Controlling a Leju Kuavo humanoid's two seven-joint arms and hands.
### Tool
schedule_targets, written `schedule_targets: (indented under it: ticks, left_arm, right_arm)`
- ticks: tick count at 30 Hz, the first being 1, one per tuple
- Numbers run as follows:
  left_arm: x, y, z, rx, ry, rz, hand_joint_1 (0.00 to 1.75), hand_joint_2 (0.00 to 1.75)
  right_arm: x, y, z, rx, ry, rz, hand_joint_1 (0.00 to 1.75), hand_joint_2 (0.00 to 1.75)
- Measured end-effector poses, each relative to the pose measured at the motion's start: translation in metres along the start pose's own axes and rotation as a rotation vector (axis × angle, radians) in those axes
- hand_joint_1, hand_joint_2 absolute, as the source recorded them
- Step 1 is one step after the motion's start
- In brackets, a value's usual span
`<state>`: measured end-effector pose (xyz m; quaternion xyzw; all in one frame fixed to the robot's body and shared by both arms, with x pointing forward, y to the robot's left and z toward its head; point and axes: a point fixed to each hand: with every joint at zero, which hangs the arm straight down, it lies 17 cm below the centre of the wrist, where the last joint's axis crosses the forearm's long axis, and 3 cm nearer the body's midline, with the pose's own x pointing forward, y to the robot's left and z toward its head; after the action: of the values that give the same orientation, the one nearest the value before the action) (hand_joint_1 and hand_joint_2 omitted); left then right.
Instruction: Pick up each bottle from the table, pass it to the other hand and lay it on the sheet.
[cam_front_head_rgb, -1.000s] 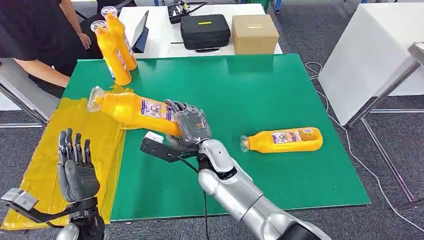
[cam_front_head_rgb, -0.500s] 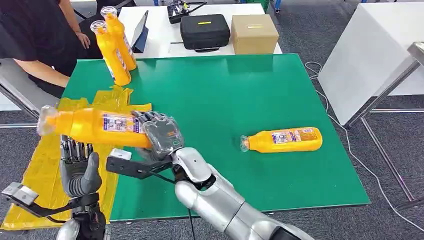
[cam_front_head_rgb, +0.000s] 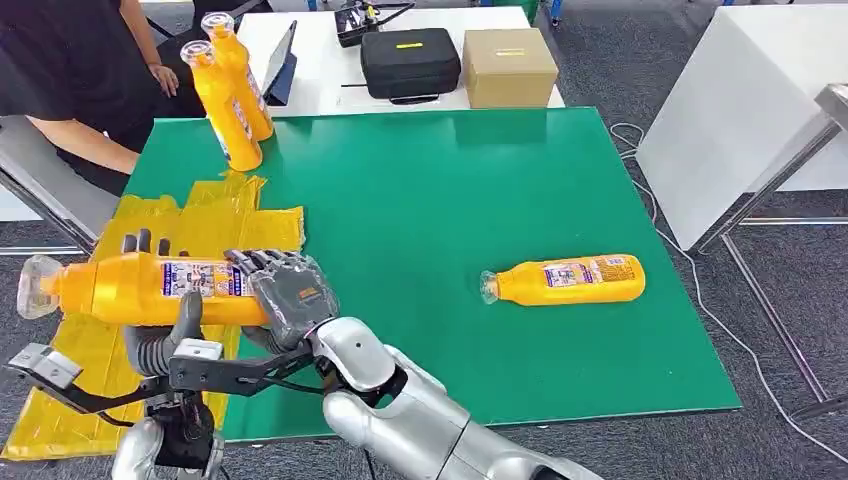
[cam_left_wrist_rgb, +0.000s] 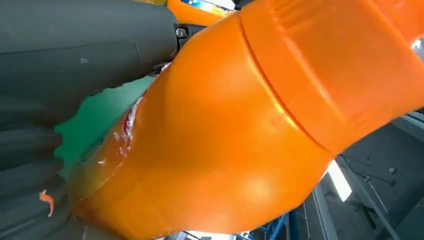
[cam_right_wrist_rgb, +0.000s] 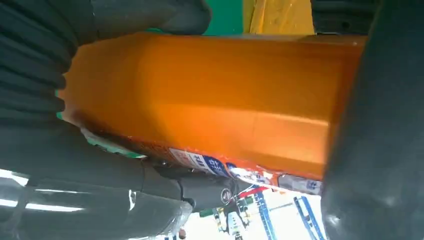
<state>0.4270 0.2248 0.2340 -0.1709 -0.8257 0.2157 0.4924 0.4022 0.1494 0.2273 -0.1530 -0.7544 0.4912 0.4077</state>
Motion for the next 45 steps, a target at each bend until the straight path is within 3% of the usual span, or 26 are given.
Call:
schedule_targets:
  ticks: [13, 14, 15, 44, 45]
  left_arm:
    - [-0.004, 0.003, 0.014, 0.011, 0.041, 0.011, 0.00, 1.75]
    - [-0.005, 0.003, 0.015, 0.011, 0.044, 0.011, 1.47, 1.75]
    - [-0.005, 0.004, 0.016, 0.013, 0.045, 0.011, 1.75, 1.75]
    - [-0.004, 0.001, 0.019, -0.009, 0.027, 0.018, 1.75, 1.75]
    - [-0.004, 0.001, 0.019, -0.009, 0.026, 0.018, 1.75, 1.75]
  right_arm:
    - [0.007, 0.030, 0.015, 0.064, -0.005, 0.040, 1.75, 1.75]
    - [0.006, 0.032, 0.016, 0.067, -0.005, 0.043, 1.75, 1.75]
    - [0.006, 0.033, 0.016, 0.069, -0.005, 0.045, 1.75, 1.75]
    - [-0.006, 0.040, 0.021, 0.084, 0.016, 0.058, 1.75, 1.75]
    - [-0.007, 0.040, 0.021, 0.084, 0.016, 0.058, 1.59, 1.75]
